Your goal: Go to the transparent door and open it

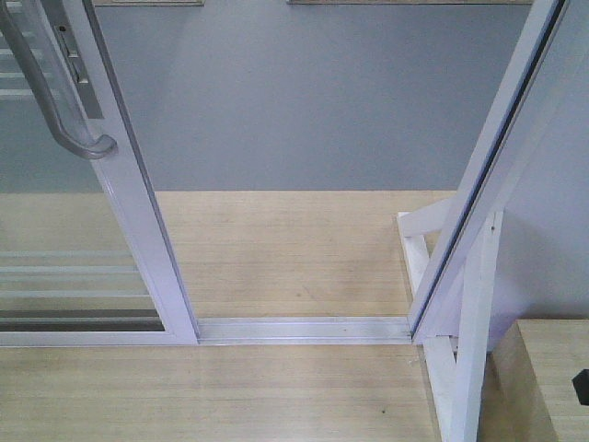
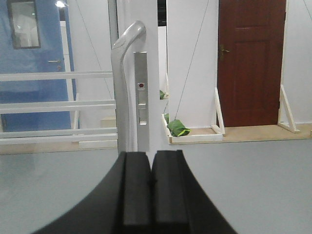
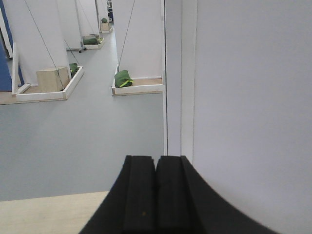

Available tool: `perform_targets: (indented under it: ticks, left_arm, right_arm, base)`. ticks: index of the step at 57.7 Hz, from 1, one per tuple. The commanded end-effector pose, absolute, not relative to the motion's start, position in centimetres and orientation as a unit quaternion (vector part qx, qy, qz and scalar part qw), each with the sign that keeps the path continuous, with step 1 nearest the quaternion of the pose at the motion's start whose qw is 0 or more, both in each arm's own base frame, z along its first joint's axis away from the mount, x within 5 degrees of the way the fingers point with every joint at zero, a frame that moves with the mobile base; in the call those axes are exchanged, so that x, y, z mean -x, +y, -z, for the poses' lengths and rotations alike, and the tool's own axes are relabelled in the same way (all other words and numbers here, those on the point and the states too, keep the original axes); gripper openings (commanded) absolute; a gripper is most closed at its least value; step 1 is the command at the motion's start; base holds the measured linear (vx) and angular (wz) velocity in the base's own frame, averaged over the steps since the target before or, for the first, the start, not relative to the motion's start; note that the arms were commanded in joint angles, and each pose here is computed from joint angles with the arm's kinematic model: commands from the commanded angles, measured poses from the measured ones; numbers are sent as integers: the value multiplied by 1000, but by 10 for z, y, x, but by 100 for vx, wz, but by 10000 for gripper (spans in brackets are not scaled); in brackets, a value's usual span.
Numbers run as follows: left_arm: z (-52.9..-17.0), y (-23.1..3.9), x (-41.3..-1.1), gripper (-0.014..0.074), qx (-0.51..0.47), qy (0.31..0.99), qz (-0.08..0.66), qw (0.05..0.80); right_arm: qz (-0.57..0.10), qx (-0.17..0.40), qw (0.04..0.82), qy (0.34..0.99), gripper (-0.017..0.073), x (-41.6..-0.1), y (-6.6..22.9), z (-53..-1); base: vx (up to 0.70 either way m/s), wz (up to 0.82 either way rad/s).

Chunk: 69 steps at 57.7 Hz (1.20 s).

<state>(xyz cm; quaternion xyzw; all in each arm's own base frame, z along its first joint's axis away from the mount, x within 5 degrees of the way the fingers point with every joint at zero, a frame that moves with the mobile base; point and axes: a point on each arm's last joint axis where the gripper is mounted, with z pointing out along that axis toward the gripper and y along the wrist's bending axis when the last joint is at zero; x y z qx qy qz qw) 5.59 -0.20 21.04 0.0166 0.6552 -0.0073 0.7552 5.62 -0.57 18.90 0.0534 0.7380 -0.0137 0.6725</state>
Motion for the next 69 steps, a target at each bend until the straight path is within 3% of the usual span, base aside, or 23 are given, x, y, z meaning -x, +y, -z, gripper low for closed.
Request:
perform_targets:
  ticks: [1,69]
  left_arm:
    - [-213,-2,-54,-6,-13,625,14,780]
    - [-213,-2,-54,-6,-13,625,14,780]
  right_arm:
    - [17,-47,699,714,-9,-56,-5,-194]
    - [16,-48,699,713,-9,-56,-5,-194]
  base:
    - [0,0]
    - [0,0]
